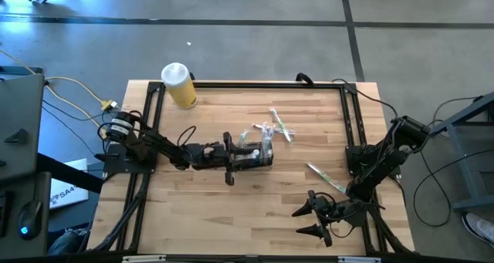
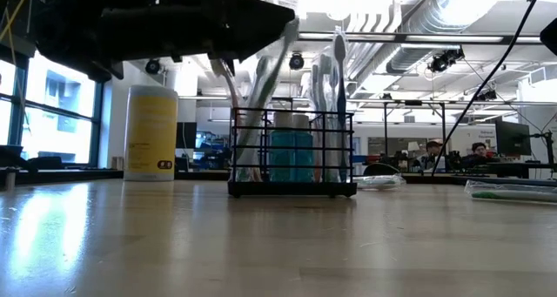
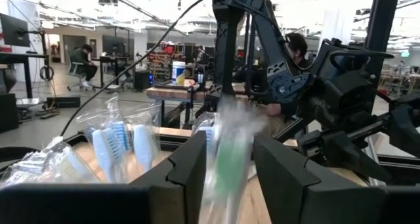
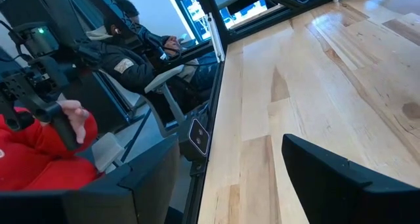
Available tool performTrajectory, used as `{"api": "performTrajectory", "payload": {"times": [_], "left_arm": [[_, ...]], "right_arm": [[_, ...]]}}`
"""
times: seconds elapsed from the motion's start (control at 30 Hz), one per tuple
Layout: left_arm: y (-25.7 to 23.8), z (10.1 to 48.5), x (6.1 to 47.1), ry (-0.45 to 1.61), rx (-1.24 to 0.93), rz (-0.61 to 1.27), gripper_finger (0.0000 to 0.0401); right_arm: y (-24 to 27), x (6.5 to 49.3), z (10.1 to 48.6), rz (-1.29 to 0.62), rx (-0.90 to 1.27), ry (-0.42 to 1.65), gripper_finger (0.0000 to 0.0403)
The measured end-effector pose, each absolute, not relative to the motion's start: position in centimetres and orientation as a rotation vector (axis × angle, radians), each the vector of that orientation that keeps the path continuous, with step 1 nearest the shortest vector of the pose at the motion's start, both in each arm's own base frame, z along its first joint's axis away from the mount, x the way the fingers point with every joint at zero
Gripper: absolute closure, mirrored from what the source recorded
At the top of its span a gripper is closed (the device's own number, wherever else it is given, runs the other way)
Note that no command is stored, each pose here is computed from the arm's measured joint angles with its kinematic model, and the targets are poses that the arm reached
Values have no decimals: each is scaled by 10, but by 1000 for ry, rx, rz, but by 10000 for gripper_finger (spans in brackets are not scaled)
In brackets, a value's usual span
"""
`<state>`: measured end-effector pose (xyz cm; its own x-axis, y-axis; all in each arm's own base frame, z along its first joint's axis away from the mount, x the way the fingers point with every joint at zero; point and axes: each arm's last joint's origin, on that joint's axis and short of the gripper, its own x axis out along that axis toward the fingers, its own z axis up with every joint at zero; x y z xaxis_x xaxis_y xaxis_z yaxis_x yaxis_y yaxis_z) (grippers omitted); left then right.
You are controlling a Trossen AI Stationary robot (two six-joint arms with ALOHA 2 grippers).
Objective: Pick & Place toothbrushing station
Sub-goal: Put the green toothbrush into the wire organizer
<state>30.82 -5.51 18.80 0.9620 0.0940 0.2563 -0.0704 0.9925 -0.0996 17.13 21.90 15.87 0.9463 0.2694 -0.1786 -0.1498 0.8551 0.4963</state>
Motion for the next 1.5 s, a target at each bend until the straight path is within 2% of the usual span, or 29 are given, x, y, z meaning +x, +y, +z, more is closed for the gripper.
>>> {"api": "performTrajectory", "payload": {"times": [0.23, 0.6, 0.9, 1.13, 1.27, 1.5], "left_arm": [[-54, 190, 309, -275, -105, 117, 245], [-55, 201, 310, -360, -121, 110, 241], [-62, 216, 320, -415, -90, -64, 241], [-83, 217, 317, -413, 57, -227, 241], [-103, 225, 312, -322, 144, -245, 241], [-150, 255, 301, 115, 282, -203, 241]], "right_arm": [[219, 171, 159, 223, 499, 247, 141], [219, 171, 159, 223, 498, 248, 141], [219, 171, 159, 223, 498, 248, 141], [219, 171, 159, 228, 450, 242, 141], [218, 173, 159, 233, 372, 229, 141], [206, 189, 162, 219, 233, 187, 141]]}}
